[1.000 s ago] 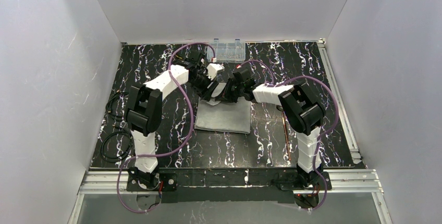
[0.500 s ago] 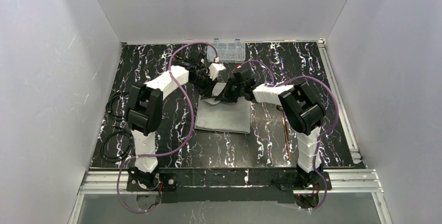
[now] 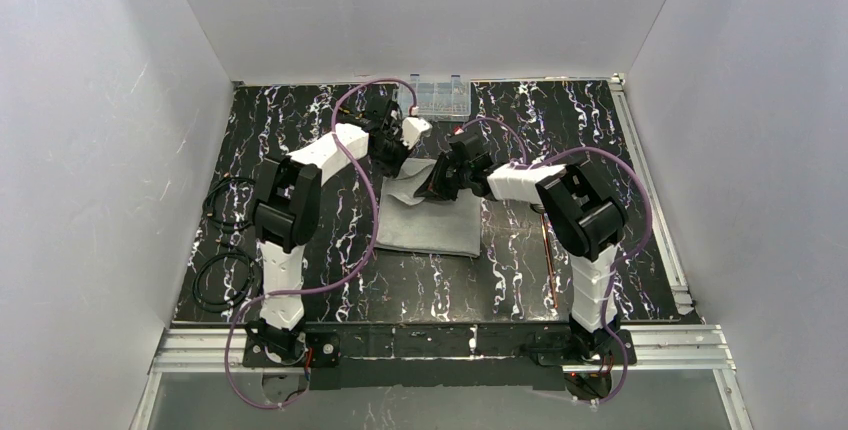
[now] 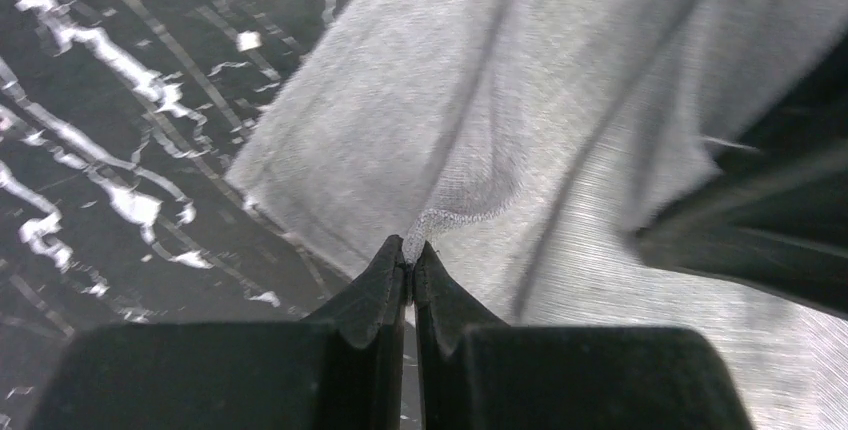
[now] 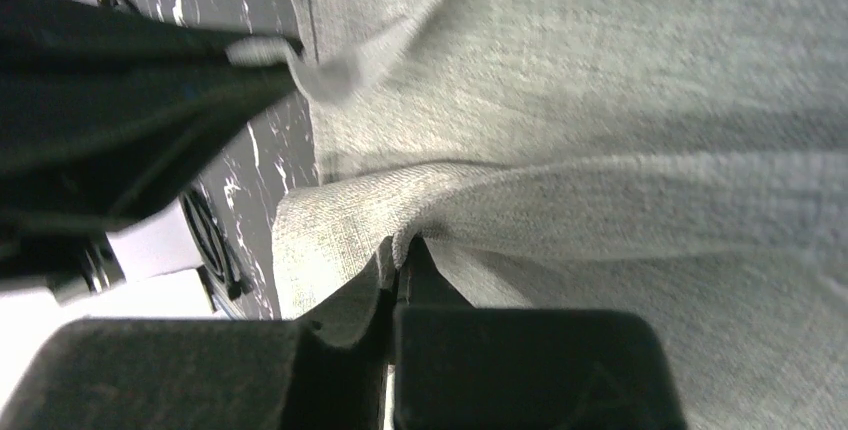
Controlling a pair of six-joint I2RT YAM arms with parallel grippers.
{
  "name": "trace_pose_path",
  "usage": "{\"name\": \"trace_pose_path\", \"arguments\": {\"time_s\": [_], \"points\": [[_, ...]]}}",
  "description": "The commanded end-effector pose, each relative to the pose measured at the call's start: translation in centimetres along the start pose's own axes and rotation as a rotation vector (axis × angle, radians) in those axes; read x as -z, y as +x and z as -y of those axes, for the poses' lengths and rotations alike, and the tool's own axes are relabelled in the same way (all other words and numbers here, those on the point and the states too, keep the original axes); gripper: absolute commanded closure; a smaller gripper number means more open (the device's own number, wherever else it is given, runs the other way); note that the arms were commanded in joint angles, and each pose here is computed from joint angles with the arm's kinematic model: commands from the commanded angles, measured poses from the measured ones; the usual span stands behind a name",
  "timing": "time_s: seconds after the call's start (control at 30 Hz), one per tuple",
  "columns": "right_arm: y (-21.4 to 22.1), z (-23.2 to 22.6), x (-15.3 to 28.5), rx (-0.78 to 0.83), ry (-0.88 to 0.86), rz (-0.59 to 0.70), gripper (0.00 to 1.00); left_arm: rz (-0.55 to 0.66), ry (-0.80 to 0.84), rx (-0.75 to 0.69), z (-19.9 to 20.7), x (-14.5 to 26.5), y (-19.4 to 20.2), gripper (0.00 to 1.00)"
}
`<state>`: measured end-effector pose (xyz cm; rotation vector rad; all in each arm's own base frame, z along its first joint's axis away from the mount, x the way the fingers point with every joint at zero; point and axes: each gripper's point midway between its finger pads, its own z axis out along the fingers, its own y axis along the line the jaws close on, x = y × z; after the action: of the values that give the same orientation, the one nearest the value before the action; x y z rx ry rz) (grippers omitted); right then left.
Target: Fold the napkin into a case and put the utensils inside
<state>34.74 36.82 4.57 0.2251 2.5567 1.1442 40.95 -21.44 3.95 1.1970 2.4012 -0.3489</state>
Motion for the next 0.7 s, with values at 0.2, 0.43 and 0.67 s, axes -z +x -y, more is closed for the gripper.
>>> {"name": "trace_pose_path", "arguments": {"time_s": [0.2, 0.43, 0.67], "points": [[-0.1, -2.1, 2.0, 0.066, -0.084, 0.006, 0.99, -0.008, -0.18, 0.101, -3.2, 0.6, -0.1, 0.94], [-0.1, -2.4, 2.5, 0.103, -0.088, 0.003, 0.99, 0.03, -0.242, 0.133, -3.9, 3.0, -1.4, 0.52], [-0.7, -3.8, 3.0, 0.141, -0.103, 0.003, 0.99, 0.084, -0.224, 0.185, -2.9, 5.8, -3.1, 0.49]]}}
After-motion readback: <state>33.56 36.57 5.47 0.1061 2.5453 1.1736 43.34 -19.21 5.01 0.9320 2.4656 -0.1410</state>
